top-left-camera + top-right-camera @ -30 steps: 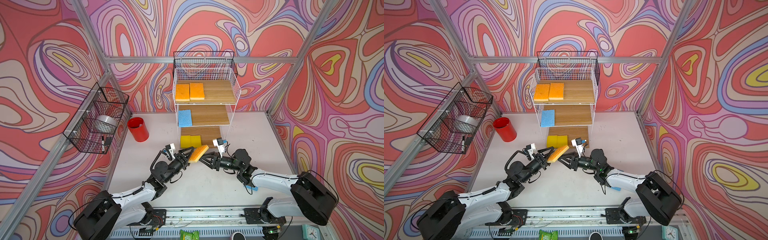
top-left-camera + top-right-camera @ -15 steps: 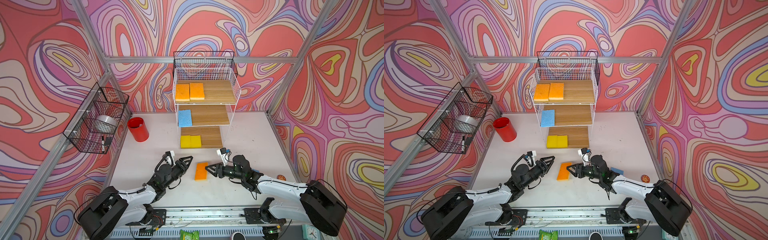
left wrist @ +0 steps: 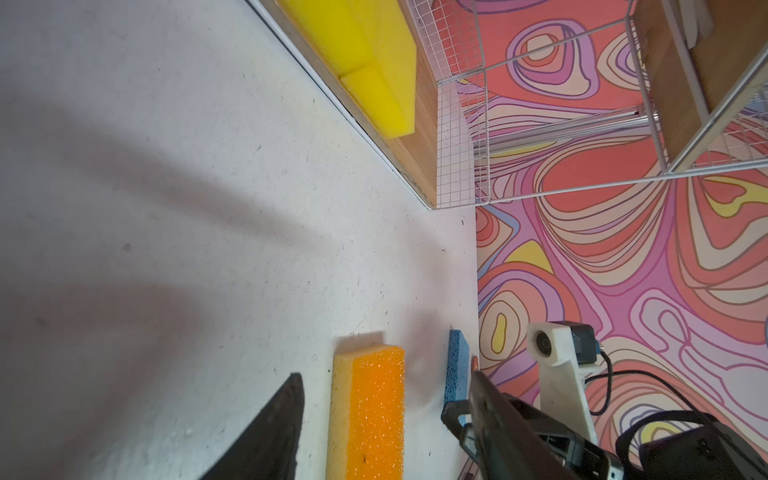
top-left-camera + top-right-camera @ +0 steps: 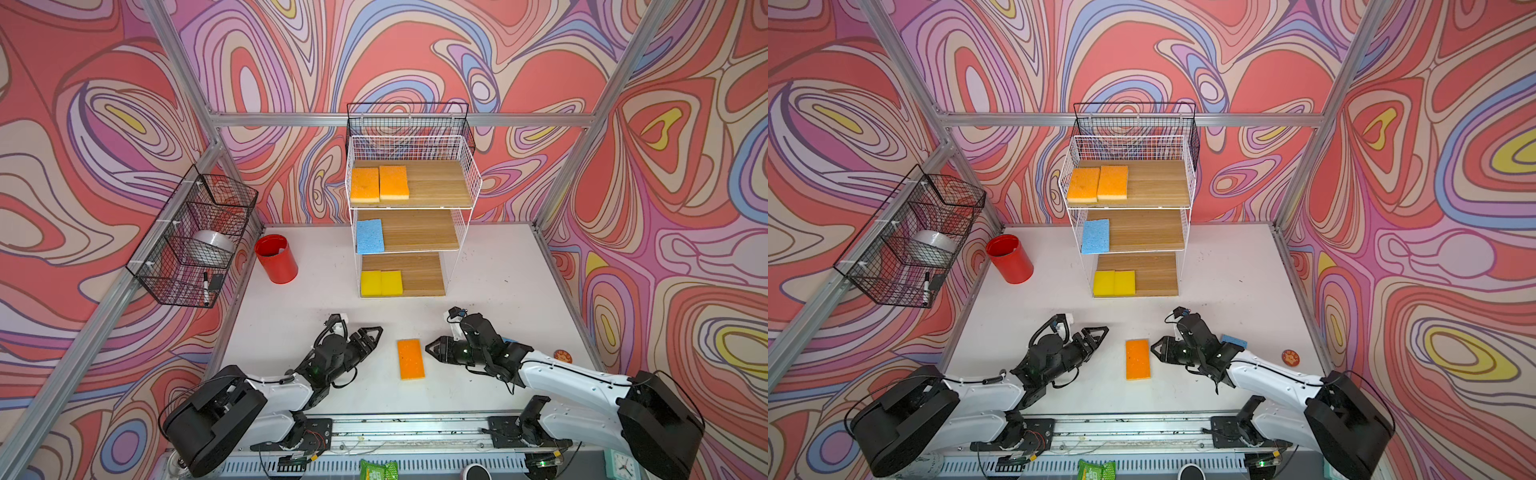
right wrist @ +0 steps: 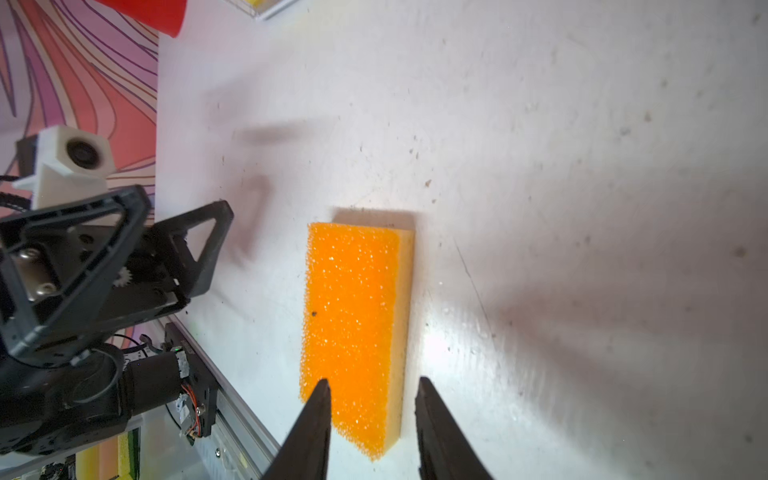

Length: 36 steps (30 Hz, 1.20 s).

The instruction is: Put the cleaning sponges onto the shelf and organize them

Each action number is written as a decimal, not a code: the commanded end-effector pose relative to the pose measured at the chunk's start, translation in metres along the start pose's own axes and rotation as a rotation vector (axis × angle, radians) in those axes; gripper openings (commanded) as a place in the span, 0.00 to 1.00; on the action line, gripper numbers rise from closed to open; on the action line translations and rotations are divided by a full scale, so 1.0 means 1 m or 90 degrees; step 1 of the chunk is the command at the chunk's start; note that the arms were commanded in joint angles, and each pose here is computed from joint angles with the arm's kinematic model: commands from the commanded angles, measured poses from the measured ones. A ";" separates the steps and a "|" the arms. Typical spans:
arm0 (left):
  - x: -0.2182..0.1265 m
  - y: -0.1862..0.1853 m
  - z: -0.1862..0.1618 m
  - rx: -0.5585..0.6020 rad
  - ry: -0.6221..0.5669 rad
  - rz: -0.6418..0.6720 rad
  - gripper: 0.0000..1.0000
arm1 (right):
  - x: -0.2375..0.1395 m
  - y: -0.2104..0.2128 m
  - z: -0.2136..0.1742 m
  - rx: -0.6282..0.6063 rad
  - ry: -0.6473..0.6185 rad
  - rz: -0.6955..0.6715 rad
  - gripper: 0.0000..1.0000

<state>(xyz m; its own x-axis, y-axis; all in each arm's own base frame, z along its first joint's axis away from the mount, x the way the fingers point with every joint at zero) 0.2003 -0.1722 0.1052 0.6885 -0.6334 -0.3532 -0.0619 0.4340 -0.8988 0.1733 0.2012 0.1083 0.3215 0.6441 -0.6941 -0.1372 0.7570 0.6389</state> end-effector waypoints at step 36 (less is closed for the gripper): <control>-0.052 -0.021 0.018 0.110 -0.047 0.086 0.80 | -0.001 0.035 -0.020 -0.040 0.027 -0.039 0.00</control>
<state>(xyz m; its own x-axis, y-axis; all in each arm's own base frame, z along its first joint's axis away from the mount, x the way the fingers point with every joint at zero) 0.1785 -0.1403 0.1326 0.7254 -0.5399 -0.4270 -0.0517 0.5759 -0.8159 0.1446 0.2299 0.0971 0.2317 0.5921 -0.7719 -0.1240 0.8050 0.5802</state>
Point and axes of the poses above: each gripper's point midway between its finger pads, its own x axis out along the fingers, its own y axis along the line the jaws close on, z = x × y, the point moved 6 cm from there along -x, back along the fingers
